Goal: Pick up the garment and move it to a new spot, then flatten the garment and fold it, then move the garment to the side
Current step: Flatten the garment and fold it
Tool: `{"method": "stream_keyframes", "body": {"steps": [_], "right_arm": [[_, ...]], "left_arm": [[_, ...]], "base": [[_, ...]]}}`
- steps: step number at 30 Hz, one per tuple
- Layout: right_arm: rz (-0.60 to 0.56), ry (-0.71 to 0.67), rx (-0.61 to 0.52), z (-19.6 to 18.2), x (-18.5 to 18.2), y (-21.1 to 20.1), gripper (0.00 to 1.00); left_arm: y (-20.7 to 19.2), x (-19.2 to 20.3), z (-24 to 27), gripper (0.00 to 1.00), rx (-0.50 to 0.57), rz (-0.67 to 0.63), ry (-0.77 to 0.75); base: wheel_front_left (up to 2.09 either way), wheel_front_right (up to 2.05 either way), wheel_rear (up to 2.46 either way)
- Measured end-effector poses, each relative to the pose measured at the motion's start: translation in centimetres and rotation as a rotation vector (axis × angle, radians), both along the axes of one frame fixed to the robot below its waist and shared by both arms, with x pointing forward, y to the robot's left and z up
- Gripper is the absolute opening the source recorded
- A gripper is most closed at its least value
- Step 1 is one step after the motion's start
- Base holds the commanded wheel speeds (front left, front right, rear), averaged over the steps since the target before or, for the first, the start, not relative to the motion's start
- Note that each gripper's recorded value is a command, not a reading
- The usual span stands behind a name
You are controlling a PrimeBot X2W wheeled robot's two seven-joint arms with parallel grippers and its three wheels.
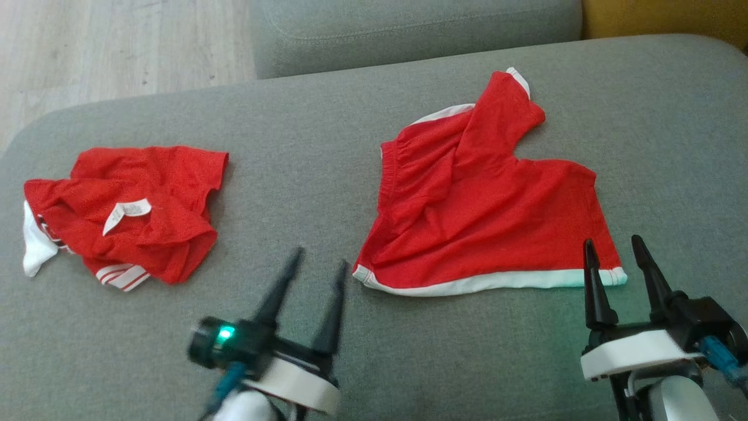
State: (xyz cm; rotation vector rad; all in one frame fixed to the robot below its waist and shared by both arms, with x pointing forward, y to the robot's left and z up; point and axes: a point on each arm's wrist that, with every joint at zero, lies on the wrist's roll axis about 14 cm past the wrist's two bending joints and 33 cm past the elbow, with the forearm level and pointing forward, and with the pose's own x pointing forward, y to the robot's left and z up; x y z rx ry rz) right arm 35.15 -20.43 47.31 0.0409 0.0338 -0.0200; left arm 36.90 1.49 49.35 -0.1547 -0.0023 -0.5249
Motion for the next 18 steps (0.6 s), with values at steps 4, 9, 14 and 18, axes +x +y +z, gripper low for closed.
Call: {"method": "stream_keyframes", "body": {"steps": [4, 9, 14, 18], "right_arm": [[-0.008, 0.017, 0.000, -0.4, -0.1, -0.3, 1.00], [-0.020, 0.036, 0.013, -1.0, -0.3, -0.5, 1.00], [-0.042, 0.072, 0.024, -2.1, -0.8, -1.0, 1.00], [-0.053, 0.086, 0.023, -2.5, -1.1, -1.4, 1.00]], "left_arm": [[-2.0, -1.2, -3.1, 1.00, 0.100, -0.113, 0.089], [-3.0, -0.8, -5.8, 1.00, 0.217, -0.194, 0.174], [-3.6, 0.2, -7.6, 1.00, 0.274, -0.224, 0.234], [-3.8, 0.4, -8.6, 1.00, 0.293, -0.238, 0.262]], "base": [[0.00, 0.00, 0.00], [0.00, 0.00, 0.00], [0.00, 0.00, 0.00], [0.00, 0.00, 0.00]]}}
